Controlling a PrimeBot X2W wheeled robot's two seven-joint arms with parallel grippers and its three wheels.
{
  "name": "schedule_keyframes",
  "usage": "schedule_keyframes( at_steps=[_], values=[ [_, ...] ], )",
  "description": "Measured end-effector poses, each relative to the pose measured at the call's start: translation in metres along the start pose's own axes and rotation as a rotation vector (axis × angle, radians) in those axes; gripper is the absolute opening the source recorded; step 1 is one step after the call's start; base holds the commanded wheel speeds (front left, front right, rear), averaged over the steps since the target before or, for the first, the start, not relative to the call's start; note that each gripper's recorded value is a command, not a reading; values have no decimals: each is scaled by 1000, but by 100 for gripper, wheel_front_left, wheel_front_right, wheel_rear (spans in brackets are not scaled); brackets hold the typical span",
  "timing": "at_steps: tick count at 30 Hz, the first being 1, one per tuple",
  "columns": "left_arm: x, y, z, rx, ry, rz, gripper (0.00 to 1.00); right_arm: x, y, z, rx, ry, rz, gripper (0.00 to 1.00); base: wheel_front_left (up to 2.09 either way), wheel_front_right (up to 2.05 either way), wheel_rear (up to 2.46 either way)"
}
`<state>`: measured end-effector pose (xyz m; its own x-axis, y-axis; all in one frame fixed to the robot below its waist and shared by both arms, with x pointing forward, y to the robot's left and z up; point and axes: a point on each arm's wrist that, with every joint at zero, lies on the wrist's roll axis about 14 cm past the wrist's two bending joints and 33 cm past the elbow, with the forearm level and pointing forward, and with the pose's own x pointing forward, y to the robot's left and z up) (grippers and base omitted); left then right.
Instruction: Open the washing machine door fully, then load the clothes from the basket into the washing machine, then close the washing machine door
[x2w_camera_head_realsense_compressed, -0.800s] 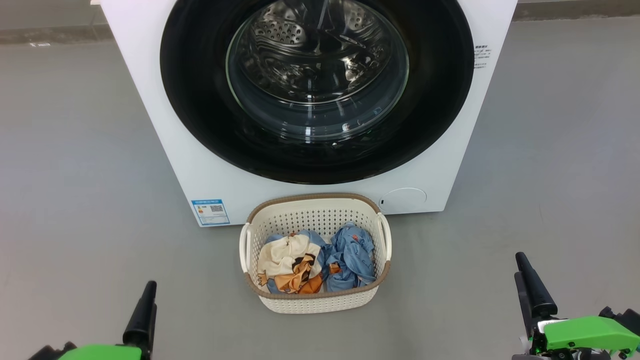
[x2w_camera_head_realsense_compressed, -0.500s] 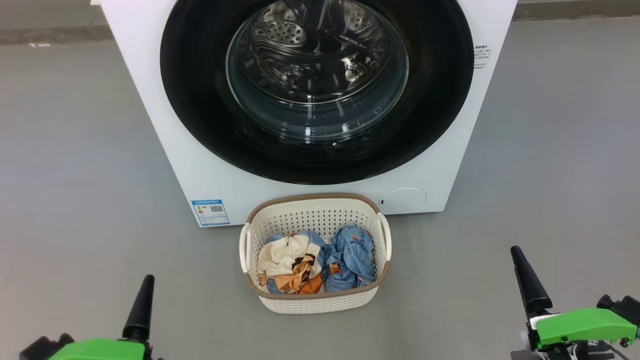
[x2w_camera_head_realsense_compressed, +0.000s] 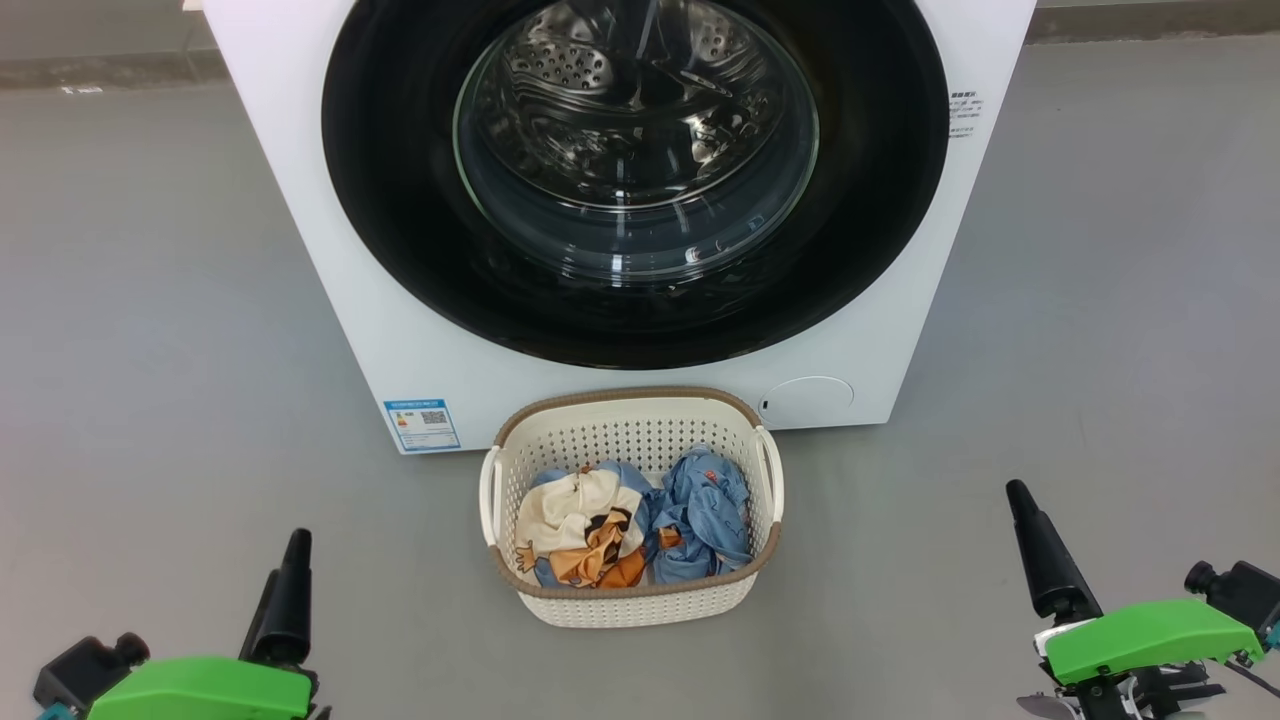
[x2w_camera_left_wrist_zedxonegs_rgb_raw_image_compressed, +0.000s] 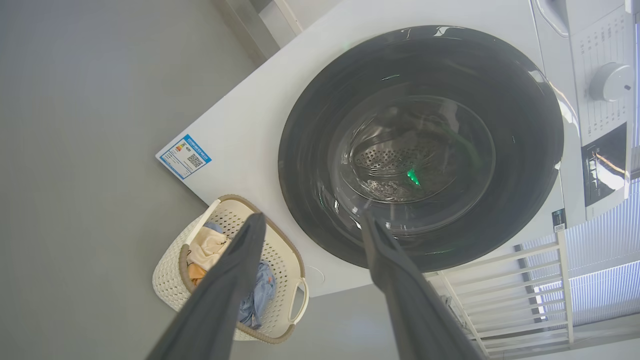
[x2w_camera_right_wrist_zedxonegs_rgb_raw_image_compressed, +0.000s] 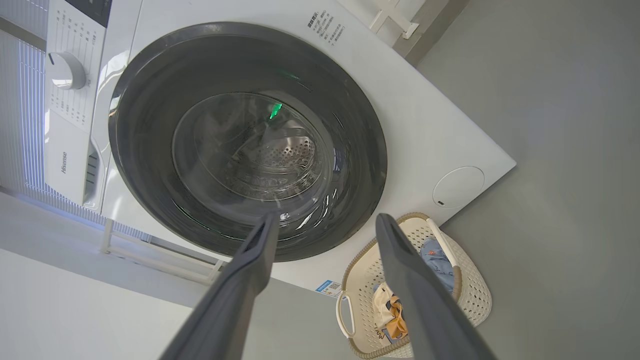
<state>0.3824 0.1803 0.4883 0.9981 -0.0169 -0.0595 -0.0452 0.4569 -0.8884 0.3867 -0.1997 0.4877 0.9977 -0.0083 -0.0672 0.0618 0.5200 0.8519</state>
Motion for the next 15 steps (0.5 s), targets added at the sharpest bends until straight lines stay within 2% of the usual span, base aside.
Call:
schedule_keyframes(
  at_steps=[15],
  values=[
    [6,-11,5,199,-20,-42,100,1,6,-2,-198,-3,28,100,0,0,0]
  ],
)
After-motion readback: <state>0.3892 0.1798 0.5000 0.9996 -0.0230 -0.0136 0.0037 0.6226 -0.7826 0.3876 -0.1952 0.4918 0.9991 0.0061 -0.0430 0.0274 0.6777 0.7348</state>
